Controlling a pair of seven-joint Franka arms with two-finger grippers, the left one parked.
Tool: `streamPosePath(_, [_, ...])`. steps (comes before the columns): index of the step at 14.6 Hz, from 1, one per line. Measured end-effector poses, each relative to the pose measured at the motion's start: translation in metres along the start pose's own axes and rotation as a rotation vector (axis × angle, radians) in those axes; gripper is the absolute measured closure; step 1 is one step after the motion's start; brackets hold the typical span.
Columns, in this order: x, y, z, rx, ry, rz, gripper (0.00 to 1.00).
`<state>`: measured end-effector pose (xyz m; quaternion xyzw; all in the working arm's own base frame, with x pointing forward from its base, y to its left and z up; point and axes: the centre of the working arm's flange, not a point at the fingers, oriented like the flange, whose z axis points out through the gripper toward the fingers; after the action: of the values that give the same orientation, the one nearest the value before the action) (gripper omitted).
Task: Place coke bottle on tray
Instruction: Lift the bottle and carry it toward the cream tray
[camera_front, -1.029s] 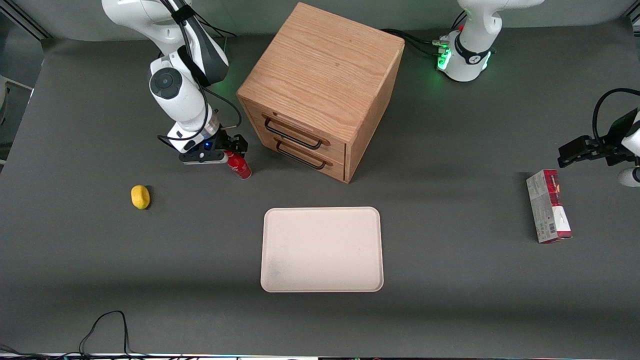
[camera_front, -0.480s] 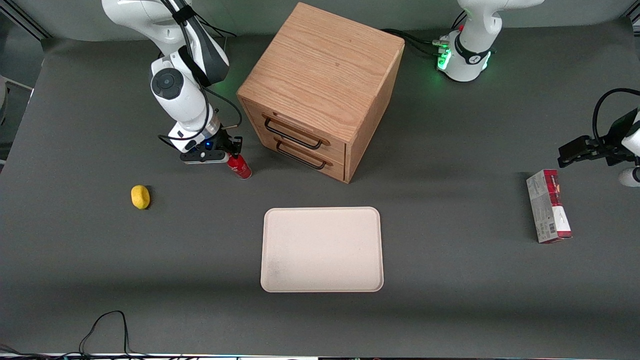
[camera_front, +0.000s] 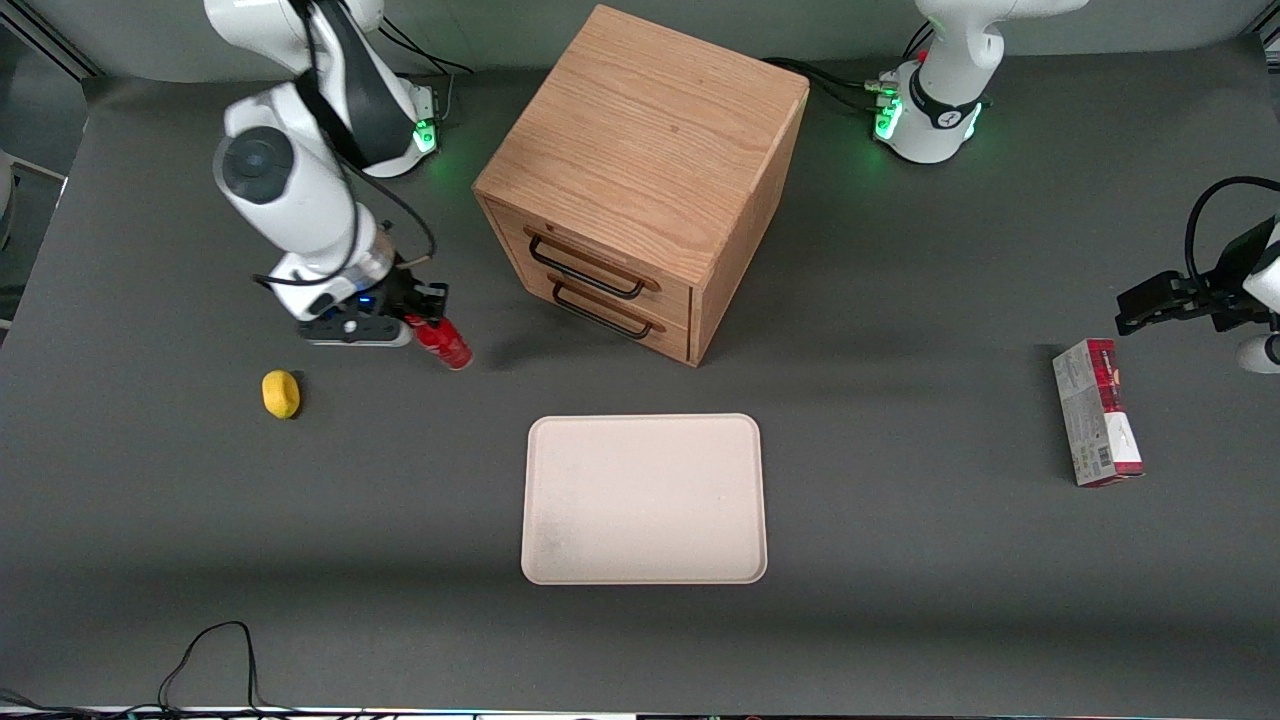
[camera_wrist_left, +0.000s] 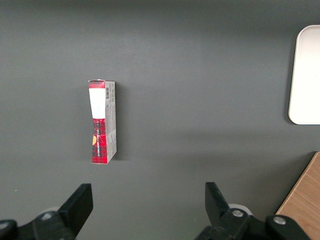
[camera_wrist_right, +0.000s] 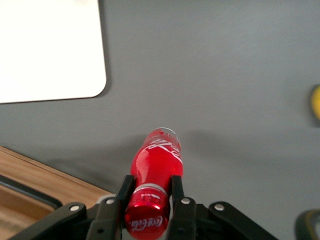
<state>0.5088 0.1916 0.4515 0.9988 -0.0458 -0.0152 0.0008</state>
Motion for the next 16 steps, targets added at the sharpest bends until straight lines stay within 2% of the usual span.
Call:
streamPosePath(4, [0.037,0.022,-0.111,-0.007,-0.024,0.05,0.66])
streamPosePath(7, [0.059,0.026,-0.152,0.012,-0.025,0.061,0.66])
streamPosePath(11, [0.096,0.017,-0.159,0.055,-0.002,0.054,0.66])
streamPosePath(13, [0.112,-0.008,-0.155,0.074,0.016,0.025,0.66])
streamPosePath(16, [0.137,-0.076,-0.116,0.052,0.056,0.011,0.66])
